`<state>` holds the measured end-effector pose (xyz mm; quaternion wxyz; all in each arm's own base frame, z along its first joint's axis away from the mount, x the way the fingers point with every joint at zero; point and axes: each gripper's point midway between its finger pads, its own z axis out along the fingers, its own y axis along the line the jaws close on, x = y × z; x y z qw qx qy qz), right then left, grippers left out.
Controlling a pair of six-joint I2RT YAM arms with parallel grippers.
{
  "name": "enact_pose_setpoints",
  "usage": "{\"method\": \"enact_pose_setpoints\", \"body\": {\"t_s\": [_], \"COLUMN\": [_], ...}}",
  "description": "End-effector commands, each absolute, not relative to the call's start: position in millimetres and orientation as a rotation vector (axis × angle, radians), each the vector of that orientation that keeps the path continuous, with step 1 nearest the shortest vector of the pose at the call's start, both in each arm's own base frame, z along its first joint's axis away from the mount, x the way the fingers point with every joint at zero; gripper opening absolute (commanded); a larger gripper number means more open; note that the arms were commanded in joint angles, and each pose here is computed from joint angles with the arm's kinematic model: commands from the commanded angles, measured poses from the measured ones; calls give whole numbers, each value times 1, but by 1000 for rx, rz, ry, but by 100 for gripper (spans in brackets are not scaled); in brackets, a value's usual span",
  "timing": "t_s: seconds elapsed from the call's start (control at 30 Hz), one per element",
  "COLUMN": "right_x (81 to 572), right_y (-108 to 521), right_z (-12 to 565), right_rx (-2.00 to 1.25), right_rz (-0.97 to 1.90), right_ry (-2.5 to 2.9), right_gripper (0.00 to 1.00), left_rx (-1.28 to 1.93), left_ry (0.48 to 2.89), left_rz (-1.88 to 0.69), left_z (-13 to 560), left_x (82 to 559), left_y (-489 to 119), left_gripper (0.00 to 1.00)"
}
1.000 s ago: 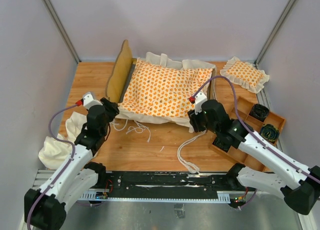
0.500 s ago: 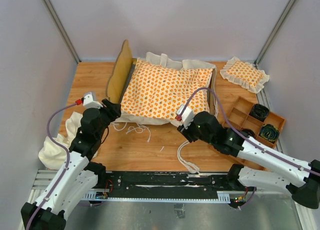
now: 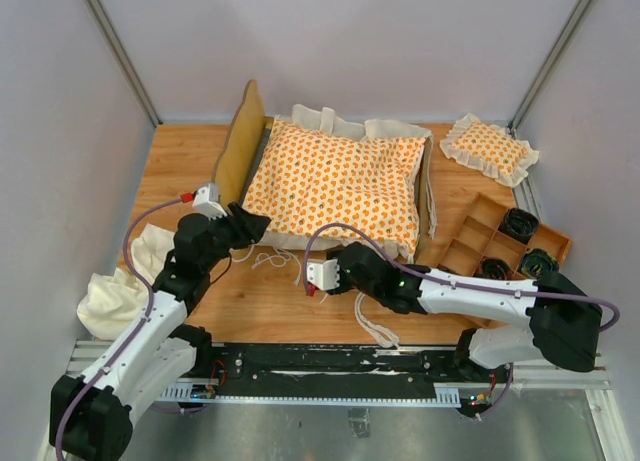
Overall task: Set up the pet bed
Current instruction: Adjust the mattress on the bed frame.
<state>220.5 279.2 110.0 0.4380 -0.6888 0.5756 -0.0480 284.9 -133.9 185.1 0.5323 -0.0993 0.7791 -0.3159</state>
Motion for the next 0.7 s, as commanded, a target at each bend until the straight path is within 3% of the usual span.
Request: {"method": "enact_pose_setpoints", "body": {"t_s": [0.0, 0.47, 0.53, 0.63, 0.67], "right_x": [247, 282, 278, 270, 266], "right_y": [279, 248, 247, 245, 246], "right_z": [140, 129, 125, 127, 132], "right_rx": [-1701, -1691, -1731, -1747, -1741], "right_rz": [-310, -428, -416, -382, -363], "right_ry": [1289, 1362, 1372, 1403, 1405], "right_gripper": [50, 43, 34, 6, 1], "left_rx": [-202, -320, -328, -334, -339], "left_ry": [1800, 1860, 1867, 1888, 1899], "left_rz": [-760, -550, -510, -433, -410], "left_z": [194, 156, 152, 147, 143], "left_x": [293, 325, 329, 335, 337], "left_y": [-136, -112, -107, -99, -96], "left_gripper": [53, 55, 55, 56, 56]}}
